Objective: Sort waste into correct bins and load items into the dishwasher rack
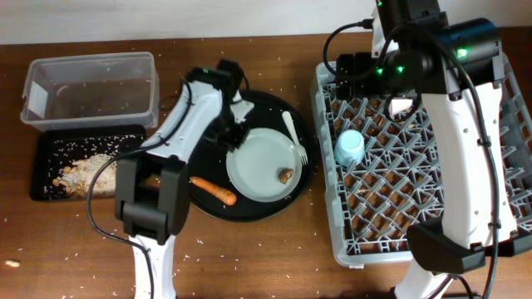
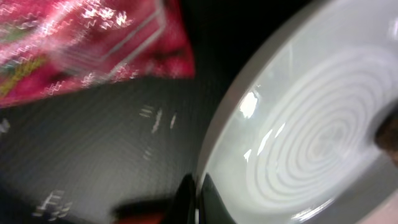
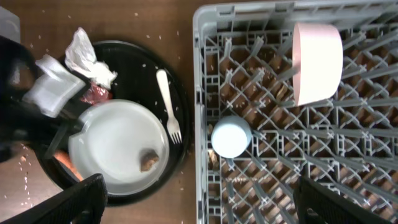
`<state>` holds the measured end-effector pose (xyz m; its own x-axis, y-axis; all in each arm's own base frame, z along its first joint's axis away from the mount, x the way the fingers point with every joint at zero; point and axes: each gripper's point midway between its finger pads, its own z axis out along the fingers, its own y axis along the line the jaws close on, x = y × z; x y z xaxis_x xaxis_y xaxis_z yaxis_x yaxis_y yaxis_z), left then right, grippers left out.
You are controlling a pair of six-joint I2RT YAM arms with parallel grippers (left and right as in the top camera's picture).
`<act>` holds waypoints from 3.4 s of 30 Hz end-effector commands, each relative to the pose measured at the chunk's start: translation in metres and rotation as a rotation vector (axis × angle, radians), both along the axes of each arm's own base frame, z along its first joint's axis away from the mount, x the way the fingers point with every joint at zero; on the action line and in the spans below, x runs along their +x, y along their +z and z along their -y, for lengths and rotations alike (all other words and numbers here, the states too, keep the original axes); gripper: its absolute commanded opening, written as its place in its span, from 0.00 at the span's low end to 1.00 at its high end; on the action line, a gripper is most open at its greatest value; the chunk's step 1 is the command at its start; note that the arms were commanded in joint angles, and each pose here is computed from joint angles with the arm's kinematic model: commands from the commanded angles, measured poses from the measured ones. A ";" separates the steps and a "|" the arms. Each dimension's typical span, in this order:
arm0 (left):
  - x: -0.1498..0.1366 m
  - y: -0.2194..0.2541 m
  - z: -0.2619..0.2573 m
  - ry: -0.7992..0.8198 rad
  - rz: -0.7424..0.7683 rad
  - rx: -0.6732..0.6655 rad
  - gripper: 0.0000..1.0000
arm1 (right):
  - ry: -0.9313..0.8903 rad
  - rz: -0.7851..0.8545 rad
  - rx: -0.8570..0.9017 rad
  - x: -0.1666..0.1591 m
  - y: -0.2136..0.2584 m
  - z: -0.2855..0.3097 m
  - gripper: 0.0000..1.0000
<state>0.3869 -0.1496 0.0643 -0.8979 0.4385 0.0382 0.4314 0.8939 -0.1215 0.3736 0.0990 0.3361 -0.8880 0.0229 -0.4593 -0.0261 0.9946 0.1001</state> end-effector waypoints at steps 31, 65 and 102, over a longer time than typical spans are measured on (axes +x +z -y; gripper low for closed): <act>-0.110 0.189 -0.430 1.124 0.244 0.407 0.00 | 0.054 0.122 -0.013 0.025 0.015 -0.006 0.96; -0.033 0.196 -0.438 0.889 0.478 1.397 0.00 | 0.041 0.133 -0.033 0.027 0.016 -0.002 0.96; 0.064 0.174 -0.051 0.301 0.478 -0.534 0.00 | 0.609 -0.050 0.290 0.066 -0.091 -0.150 0.70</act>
<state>0.4517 -0.0927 0.2328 -0.8515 0.0251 -0.5238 0.2708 0.8764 -0.3982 0.4318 0.2452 0.2642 -0.7976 -0.3530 -0.4891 -0.5606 0.7329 0.3853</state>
